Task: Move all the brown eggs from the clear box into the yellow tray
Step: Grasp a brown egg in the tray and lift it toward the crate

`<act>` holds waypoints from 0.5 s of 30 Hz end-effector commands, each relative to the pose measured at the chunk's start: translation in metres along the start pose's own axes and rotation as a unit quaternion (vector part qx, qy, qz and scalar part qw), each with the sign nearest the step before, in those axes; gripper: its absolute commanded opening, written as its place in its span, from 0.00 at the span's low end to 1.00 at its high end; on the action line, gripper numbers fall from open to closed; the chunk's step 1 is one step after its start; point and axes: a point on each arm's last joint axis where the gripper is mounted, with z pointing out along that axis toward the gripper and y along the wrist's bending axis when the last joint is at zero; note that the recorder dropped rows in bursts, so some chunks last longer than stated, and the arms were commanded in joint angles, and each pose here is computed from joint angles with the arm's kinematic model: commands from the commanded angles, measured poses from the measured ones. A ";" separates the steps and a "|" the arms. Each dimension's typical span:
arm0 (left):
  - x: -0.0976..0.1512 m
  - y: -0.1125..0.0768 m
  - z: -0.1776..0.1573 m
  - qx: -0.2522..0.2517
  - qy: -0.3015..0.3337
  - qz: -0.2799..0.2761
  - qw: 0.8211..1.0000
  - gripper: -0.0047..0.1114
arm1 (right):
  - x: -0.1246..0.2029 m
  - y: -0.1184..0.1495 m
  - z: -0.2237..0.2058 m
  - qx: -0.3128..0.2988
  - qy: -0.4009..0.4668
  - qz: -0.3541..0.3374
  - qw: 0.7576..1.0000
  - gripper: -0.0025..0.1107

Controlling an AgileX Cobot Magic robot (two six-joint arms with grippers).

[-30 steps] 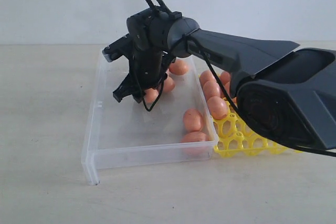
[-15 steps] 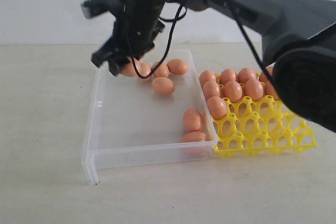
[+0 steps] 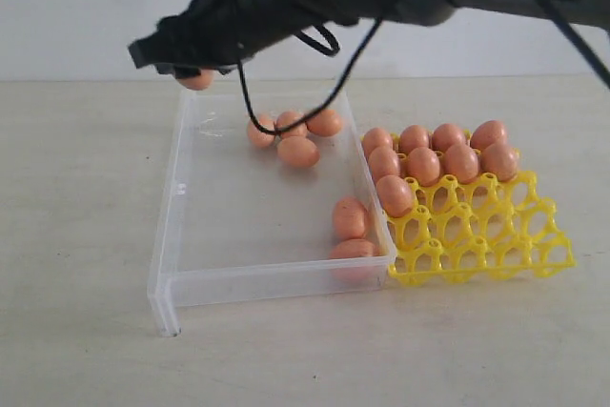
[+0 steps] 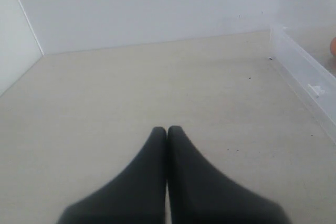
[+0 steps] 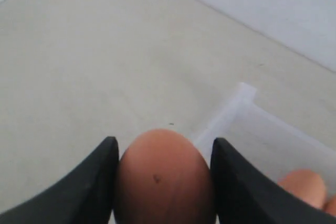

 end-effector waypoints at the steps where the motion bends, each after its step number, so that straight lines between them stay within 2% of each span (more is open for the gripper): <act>1: 0.000 0.000 0.000 0.002 0.000 -0.001 1.000 0.00 | 0.021 0.004 -0.041 0.122 -0.133 -0.020 0.983 0.02; 3: 0.000 0.000 0.000 0.002 0.000 -0.001 1.000 0.00 | 0.048 0.010 -0.063 0.168 -0.165 -0.047 0.971 0.02; 5: 0.000 0.000 0.000 0.002 0.000 -0.001 1.000 0.00 | 0.062 0.015 -0.086 0.179 -0.213 -0.061 0.959 0.02; 7: 0.000 0.000 0.000 0.002 0.000 -0.001 1.000 0.00 | 0.071 0.013 -0.115 0.174 -0.304 -0.037 0.936 0.02; 9: 0.000 0.000 0.000 0.002 0.000 -0.001 1.000 0.00 | 0.094 -0.005 -0.142 0.173 -0.396 0.038 0.901 0.02; 11: 0.000 0.000 0.000 0.002 0.000 -0.001 1.000 0.00 | 0.119 -0.033 -0.161 0.184 -0.437 0.124 0.872 0.02; 12: 0.000 0.000 0.000 0.002 0.000 -0.001 1.000 0.00 | 0.131 -0.048 -0.167 0.183 -0.438 0.161 0.865 0.02; 13: 0.000 0.000 0.000 0.002 0.000 -0.001 1.000 0.00 | 0.141 -0.060 -0.172 0.180 -0.431 0.182 0.865 0.02; 15: 0.000 0.000 0.000 0.002 0.000 -0.001 1.000 0.00 | 0.149 -0.083 -0.182 0.147 -0.399 0.147 0.893 0.02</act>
